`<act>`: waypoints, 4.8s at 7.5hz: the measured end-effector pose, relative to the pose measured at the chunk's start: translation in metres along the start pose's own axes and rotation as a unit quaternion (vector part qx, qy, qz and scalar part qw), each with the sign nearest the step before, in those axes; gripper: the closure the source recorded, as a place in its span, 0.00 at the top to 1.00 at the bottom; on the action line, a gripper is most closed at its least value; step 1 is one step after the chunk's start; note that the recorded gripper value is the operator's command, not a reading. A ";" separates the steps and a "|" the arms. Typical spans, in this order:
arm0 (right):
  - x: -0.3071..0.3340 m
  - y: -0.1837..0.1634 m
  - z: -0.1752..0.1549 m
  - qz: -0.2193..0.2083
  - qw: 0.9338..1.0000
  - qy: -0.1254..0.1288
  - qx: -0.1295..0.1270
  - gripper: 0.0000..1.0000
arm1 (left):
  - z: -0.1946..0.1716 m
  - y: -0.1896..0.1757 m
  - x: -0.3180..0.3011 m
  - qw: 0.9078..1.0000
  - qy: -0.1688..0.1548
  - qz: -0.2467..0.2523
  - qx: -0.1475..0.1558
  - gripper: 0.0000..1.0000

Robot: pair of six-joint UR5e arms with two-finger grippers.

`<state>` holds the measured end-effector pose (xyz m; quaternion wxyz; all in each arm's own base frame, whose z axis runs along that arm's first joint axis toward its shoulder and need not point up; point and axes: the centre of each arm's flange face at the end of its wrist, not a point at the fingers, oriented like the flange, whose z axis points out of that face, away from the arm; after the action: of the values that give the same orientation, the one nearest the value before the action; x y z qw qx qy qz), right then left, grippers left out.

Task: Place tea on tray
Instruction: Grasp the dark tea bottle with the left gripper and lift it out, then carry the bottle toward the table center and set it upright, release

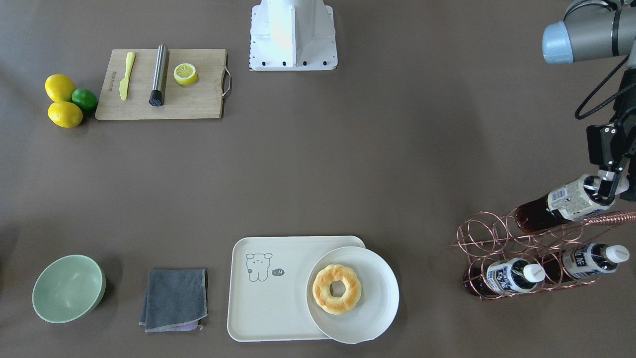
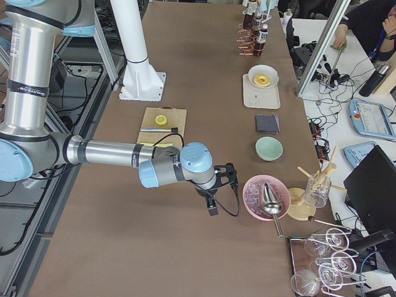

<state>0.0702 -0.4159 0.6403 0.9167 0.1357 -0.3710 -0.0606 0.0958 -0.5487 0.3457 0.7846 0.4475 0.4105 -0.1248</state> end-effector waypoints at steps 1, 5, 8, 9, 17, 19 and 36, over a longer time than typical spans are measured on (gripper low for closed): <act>0.000 0.000 0.000 0.000 1.000 0.000 0.000 1.00 | -0.016 -0.011 -0.003 1.000 0.003 -0.003 0.003 0.00; 0.000 0.001 0.000 0.001 1.000 -0.001 0.000 1.00 | -0.033 0.009 0.026 0.999 0.033 0.007 -0.013 0.00; 0.000 0.001 0.000 0.001 1.000 -0.001 0.000 1.00 | -0.016 0.050 0.117 0.996 0.087 0.034 -0.018 0.00; 0.000 0.001 0.000 0.001 1.000 -0.001 0.000 1.00 | -0.009 0.065 0.160 0.993 0.107 0.041 -0.015 0.00; 0.000 -0.001 0.000 0.001 1.000 -0.003 0.000 1.00 | -0.007 0.238 0.467 0.990 0.086 0.113 0.006 0.00; 0.000 -0.001 0.000 0.001 1.000 -0.002 0.000 1.00 | -0.006 0.246 0.471 0.990 0.084 0.116 0.005 0.00; -0.120 -0.065 -0.028 0.061 0.996 -0.067 0.023 1.00 | -0.053 0.156 0.076 0.970 0.016 0.027 -0.240 1.00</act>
<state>0.0027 -0.4469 0.5222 0.8884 0.1297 -0.4403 -0.0053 0.2035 -0.4046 0.3679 0.8654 0.2593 0.4287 0.0060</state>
